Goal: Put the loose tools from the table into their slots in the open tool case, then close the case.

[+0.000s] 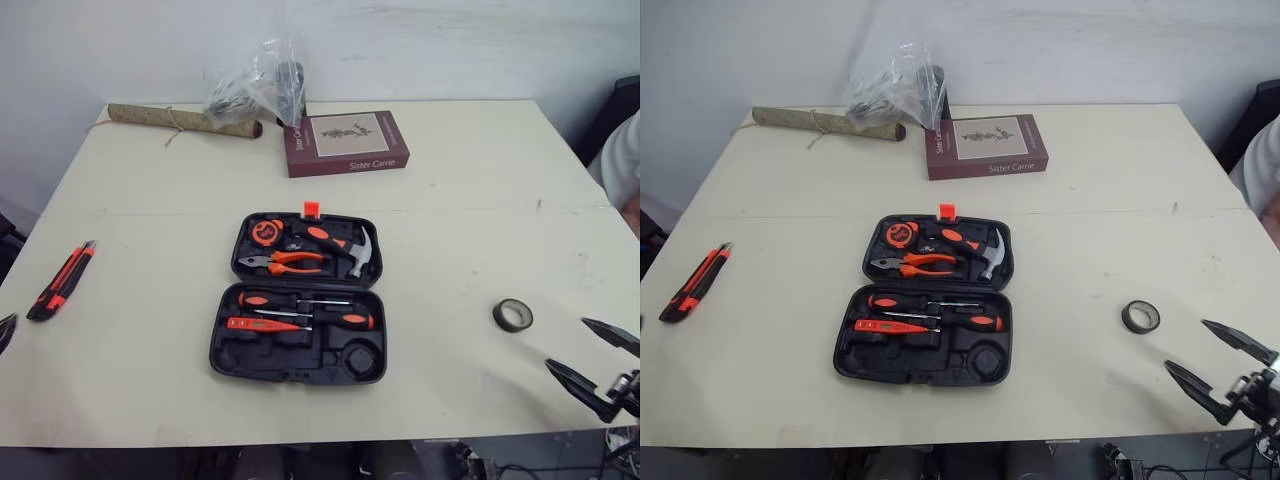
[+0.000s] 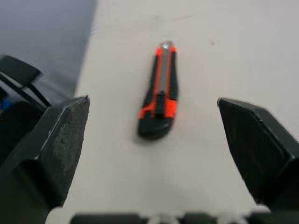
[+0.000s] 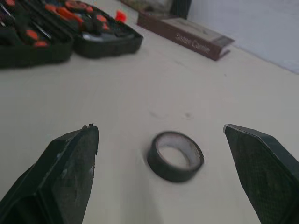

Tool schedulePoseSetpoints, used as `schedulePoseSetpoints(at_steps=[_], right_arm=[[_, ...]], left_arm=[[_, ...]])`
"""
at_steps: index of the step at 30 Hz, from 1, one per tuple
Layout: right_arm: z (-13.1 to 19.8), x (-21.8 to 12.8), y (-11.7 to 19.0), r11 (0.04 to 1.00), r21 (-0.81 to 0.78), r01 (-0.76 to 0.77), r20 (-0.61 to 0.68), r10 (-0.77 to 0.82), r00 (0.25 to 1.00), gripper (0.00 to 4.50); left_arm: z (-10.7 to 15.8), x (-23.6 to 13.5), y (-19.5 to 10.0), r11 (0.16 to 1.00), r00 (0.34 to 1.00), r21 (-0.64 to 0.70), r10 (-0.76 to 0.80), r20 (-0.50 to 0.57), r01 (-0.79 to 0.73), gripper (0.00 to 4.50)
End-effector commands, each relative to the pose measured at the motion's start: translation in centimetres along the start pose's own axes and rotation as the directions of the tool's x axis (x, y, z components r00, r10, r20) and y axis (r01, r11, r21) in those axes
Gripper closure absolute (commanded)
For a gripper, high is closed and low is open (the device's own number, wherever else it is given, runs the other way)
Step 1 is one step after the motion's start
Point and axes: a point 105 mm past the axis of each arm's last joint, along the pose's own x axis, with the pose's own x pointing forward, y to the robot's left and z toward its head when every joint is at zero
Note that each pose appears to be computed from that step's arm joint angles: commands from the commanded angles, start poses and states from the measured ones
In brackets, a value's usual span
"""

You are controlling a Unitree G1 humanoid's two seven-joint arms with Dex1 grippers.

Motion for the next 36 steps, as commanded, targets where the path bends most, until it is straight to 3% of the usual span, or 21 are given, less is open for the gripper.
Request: schedulePoseSetpoints(at_steps=[1, 5, 10, 23, 28, 34, 36], right_arm=[[2.8, 4.3, 0.1, 0.996, -0.014, -0.083, 0.146, 0.084, 0.986, 0.0], [5.9, 8.9, 1.8, 0.981, -0.041, -0.189, 0.26, 0.193, 0.946, 0.0], [8.4, 11.2, 4.2, 0.954, -0.081, -0.288, 0.337, 0.298, 0.893, 0.0], [9.0, 11.9, 5.9, 0.938, -0.079, -0.337, 0.311, 0.345, 0.886, 0.0], [10.3, 12.0, 8.6, 0.899, -0.075, -0.432, 0.364, 0.428, 0.827, 0.0], [10.9, 12.2, 9.4, 0.875, -0.093, -0.475, 0.385, 0.471, 0.793, 0.0], [10.9, 12.2, 9.3, 0.877, -0.095, -0.471, 0.388, 0.469, 0.794, 0.0]], left_arm=[[1.3, 2.9, -1.0, 0.997, 0.995, -0.047, -0.068, -0.074, 0.064, 0.05], [0.7, 5.7, -0.9, 0.994, 0.979, -0.088, -0.084, -0.187, 0.069, 0.05], [-0.9, 7.4, 0.7, 0.995, 0.964, -0.096, -0.03, -0.266, 0.005, 0.05], [-3.2, 10.0, -0.3, 0.995, 0.93, -0.081, -0.09, -0.357, 0.066, 0.05], [-5.0, 10.1, -1.3, 0.99, 0.892, -0.089, -0.136, -0.431, 0.107, 0.05], [-6.4, 9.7, -1.9, 0.985, 0.877, -0.121, -0.163, -0.452, 0.121, 2.6], [-6.5, 9.6, -1.9, 0.984, 0.879, -0.125, -0.167, -0.447, 0.123, 2.89]])
